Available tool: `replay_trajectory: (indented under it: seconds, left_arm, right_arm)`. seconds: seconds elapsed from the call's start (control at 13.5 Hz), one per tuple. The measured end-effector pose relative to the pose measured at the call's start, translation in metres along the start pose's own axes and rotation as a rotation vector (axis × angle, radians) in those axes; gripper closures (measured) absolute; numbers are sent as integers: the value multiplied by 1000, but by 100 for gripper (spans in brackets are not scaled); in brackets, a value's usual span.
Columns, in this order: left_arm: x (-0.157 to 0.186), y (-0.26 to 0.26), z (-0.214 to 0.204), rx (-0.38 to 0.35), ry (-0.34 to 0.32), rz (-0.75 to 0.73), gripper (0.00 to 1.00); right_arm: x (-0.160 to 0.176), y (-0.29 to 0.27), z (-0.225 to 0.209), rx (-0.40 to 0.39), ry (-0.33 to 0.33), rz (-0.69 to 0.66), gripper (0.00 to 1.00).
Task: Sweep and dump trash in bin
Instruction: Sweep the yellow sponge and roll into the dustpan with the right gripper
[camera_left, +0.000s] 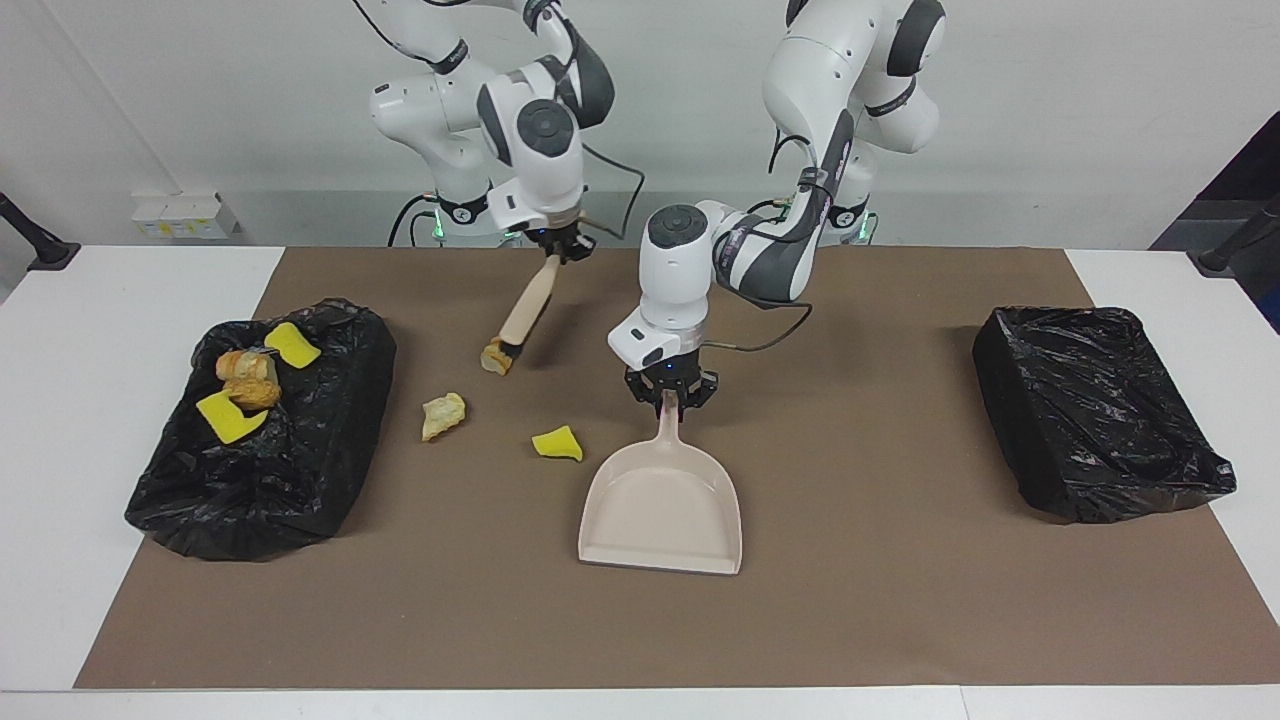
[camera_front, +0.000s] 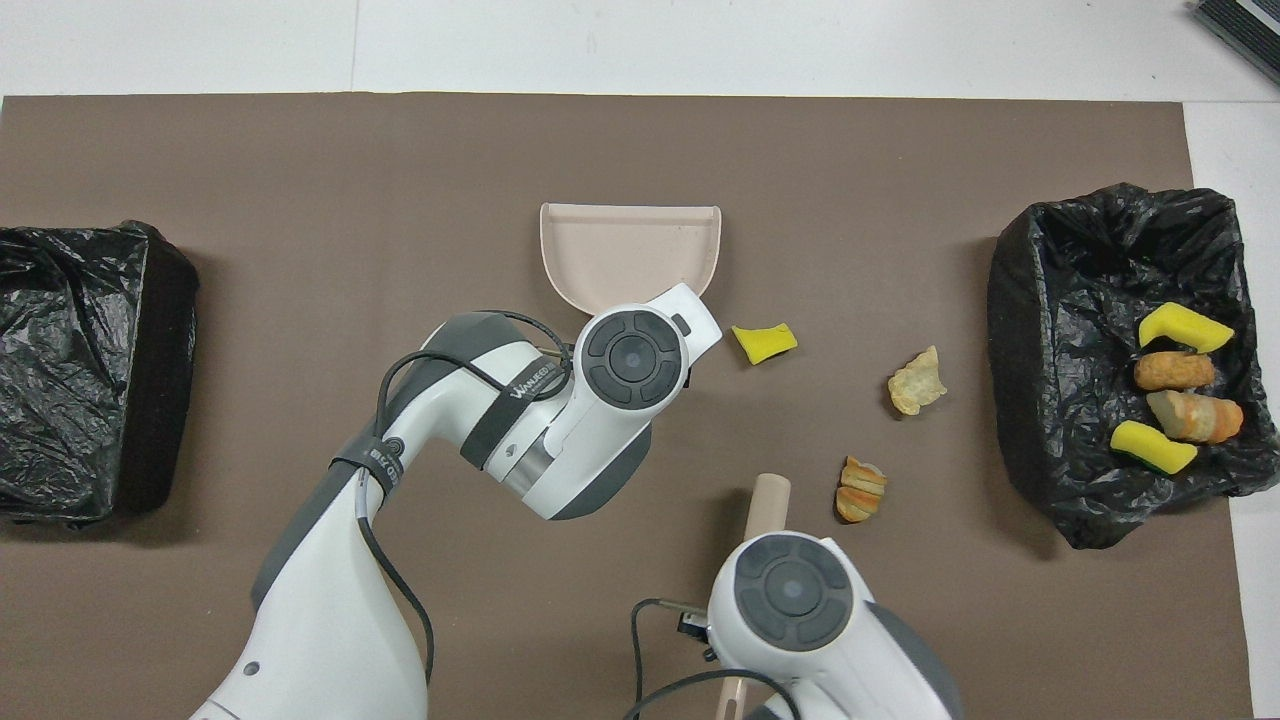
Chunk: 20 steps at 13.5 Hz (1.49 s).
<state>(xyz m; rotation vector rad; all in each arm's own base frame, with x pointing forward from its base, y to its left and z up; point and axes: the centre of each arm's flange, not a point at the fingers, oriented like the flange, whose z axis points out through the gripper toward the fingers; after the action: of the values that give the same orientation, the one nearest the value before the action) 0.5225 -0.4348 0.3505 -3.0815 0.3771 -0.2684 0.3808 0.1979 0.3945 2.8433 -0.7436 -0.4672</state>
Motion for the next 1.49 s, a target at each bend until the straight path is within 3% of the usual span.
replay_trajectory:
  seconds: [0.15, 0.37, 0.67, 1.04, 1.49]
  left_arm:
    - [4, -6, -5, 8, 13, 21, 69]
    - [16, -35, -24, 21, 21, 119, 69]
    - [17, -83, -43, 58, -62, 367, 69]
    - [11, -115, -33, 53, -114, 650, 69]
    - [9, -151, -21, 31, -158, 943, 69]
  right_arm:
    - [23, 21, 10, -12, -25, 46, 74]
    - [26, 47, 39, -40, -53, 67, 74]
    - [15, 56, 67, 8, 22, 53, 74]
    - [22, 12, 49, 83, 75, -19, 74]
    - [72, -59, 23, 153, 73, -99, 74]
